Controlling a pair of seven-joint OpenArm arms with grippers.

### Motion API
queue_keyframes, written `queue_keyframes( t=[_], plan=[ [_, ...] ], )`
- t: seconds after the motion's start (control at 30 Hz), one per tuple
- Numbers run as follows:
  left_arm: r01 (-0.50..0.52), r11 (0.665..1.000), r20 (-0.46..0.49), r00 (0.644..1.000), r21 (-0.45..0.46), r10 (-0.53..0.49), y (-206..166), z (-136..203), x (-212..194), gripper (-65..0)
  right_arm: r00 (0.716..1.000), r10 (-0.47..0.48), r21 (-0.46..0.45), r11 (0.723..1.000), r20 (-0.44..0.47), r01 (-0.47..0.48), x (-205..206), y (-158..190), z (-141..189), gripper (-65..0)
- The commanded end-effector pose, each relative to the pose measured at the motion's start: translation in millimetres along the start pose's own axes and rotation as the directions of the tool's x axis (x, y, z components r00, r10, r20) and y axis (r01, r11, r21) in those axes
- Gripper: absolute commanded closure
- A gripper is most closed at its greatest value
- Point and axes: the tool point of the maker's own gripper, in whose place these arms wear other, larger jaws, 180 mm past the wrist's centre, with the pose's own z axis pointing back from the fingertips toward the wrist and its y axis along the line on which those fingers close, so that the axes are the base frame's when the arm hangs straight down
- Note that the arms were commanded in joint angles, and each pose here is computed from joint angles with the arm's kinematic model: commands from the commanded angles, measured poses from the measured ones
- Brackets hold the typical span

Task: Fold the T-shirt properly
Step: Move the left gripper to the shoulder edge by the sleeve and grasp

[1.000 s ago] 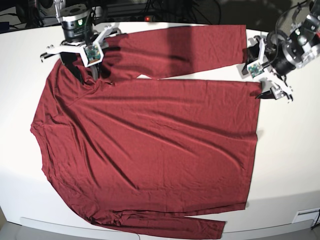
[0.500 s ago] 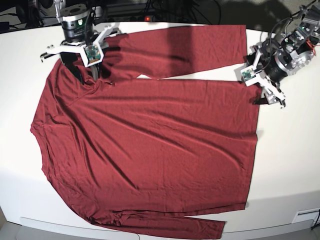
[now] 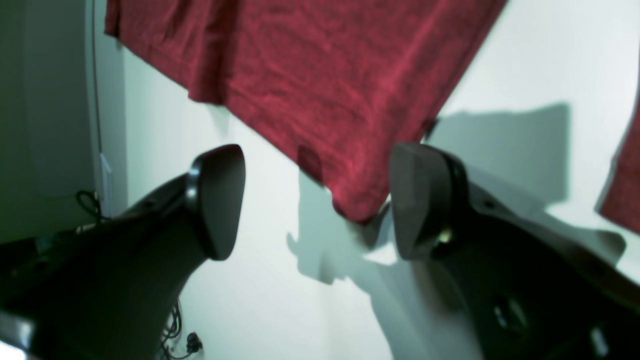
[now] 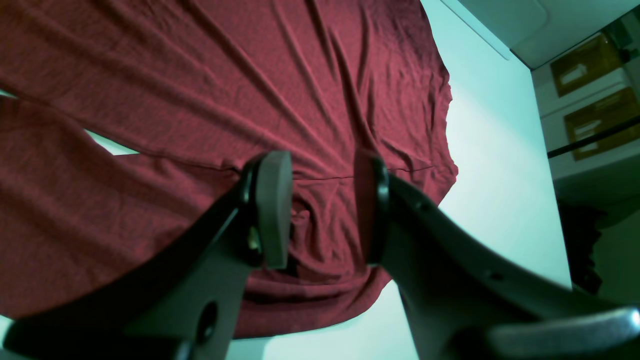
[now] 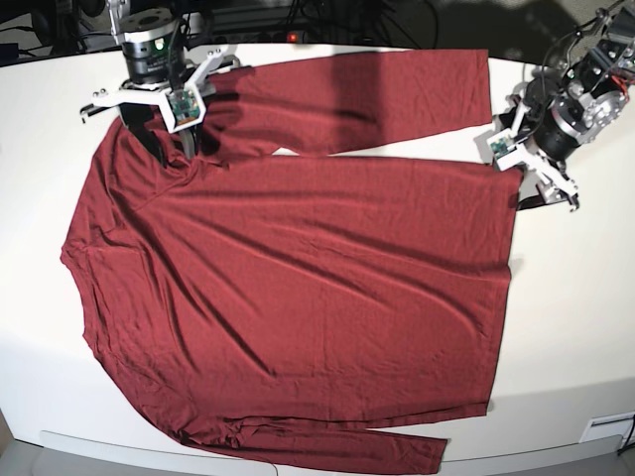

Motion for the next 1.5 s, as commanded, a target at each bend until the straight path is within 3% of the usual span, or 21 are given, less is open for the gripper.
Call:
queue_keyframes(
  t=[0.0,0.2,0.33,0.47,0.63,1.23,1.37,1.47],
  plan=[
    [0.020,0.997,-0.065,0.998,-0.070,-0.025,-17,3,-16,-44.3,0.999,0.008,-0.020,1.000,0.041,-0.007,10,-6,2,-21.7],
    [0.018,0.998,-0.018,1.000,-0.057,-0.019,-21,-5,5,-42.3,0.999,0.008,-0.020,1.000,0.040,-0.007,10,-6,2,-21.7],
    [-0.006,0.998,-0.007,1.000,-0.061,0.005,-25,-6,10,-26.6,0.999,0.007,-0.020,1.000,0.040,-0.006,10,-6,2,-21.7],
    [-0.010,0.998,-0.006,1.000,-0.062,0.010,-24,-6,10,-18.1,0.999,0.008,-0.020,1.000,0.040,-0.007,10,-6,2,-21.7],
    [-0.010,0.998,-0.006,1.000,-0.062,0.010,-24,-6,10,0.0,0.999,0.008,-0.020,1.000,0.040,-0.007,10,-6,2,-21.7],
    [-0.010,0.998,-0.004,1.000,-0.057,0.010,-23,-6,10,0.0,0.999,0.008,-0.020,1.000,0.039,-0.007,10,-6,2,-21.6],
    [-0.011,0.998,-0.006,1.000,-0.057,0.011,-23,-6,10,-18.2,0.999,0.007,-0.020,1.000,0.039,-0.007,10,-6,2,-21.7],
    [-0.078,0.996,-0.052,0.996,-0.042,0.075,-19,-5,7,-18.9,0.999,0.008,-0.020,1.000,0.032,-0.007,8,-6,2,-21.7]
  ],
)
